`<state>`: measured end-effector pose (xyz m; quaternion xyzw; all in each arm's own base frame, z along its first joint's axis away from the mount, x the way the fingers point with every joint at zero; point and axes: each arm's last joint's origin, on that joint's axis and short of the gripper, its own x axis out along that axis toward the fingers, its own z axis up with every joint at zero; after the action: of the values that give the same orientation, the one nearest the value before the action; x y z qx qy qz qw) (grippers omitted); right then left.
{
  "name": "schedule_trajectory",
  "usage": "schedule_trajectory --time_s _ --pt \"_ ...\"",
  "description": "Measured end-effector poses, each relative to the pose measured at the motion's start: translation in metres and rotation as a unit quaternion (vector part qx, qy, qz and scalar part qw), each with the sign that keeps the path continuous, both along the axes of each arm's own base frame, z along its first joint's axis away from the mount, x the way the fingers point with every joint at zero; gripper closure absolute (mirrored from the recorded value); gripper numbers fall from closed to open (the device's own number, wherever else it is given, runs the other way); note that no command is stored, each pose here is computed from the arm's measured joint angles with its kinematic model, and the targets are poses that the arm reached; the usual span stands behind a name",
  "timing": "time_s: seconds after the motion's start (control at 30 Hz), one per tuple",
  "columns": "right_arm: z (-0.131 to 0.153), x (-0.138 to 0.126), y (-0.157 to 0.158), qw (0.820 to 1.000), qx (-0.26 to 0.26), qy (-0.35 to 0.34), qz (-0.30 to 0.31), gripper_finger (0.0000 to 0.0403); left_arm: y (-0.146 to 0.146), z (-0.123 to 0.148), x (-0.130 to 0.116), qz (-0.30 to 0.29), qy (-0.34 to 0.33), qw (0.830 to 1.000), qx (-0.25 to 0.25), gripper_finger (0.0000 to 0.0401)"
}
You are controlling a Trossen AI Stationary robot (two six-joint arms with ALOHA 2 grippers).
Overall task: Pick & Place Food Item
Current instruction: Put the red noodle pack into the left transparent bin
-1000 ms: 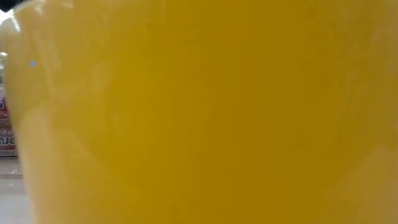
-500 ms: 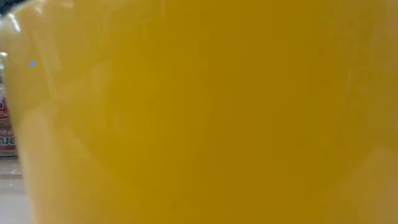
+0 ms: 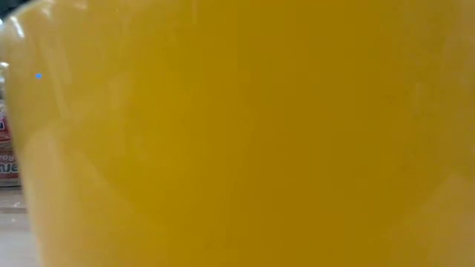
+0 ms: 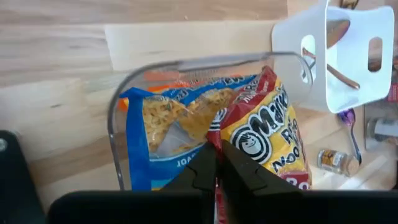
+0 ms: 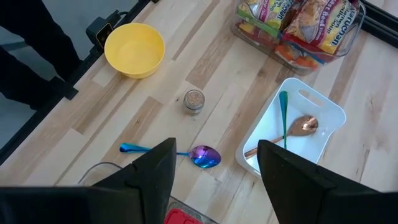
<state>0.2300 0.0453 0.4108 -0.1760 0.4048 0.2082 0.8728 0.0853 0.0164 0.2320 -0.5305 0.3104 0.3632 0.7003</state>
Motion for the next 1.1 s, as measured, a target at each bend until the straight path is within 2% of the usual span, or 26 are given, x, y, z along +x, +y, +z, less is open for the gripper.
schedule_trajectory --time_s 0.17,0.43,0.6,0.77,0.87,0.97,1.1 --pt "0.0 0.0 0.0 1.0 0.002 0.001 -0.003 0.0184 0.0 0.0 0.0 0.006 0.001 1.0 0.006 0.0348" --pt "0.0 0.0 0.0 1.0 0.005 0.002 -0.007 0.0184 0.001 0.0 0.0 0.005 -0.003 1.0 0.006 0.0219" --pt "0.0 0.0 0.0 1.0 0.005 0.002 -0.007 0.0184 0.003 0.006 0.004 0.007 -0.045 0.998 0.042 0.0167" --pt "0.0 0.0 0.0 1.0 0.007 0.003 -0.01 0.0184 0.006 0.018 0.006 0.026 -0.109 0.988 0.108 0.0156" --pt "0.0 0.0 0.0 1.0 0.008 0.005 -0.011 0.0184 0.006 0.029 0.012 -0.015 -0.169 0.975 0.142 0.0165" --pt "0.0 0.0 0.0 1.0 0.008 0.005 -0.011 0.0184 0.003 0.034 0.021 -0.085 -0.205 0.967 0.129 0.0183" --pt "0.0 0.0 0.0 1.0 0.007 0.003 -0.013 0.0184 0.002 0.018 0.035 -0.126 -0.134 0.981 0.066 0.0224"
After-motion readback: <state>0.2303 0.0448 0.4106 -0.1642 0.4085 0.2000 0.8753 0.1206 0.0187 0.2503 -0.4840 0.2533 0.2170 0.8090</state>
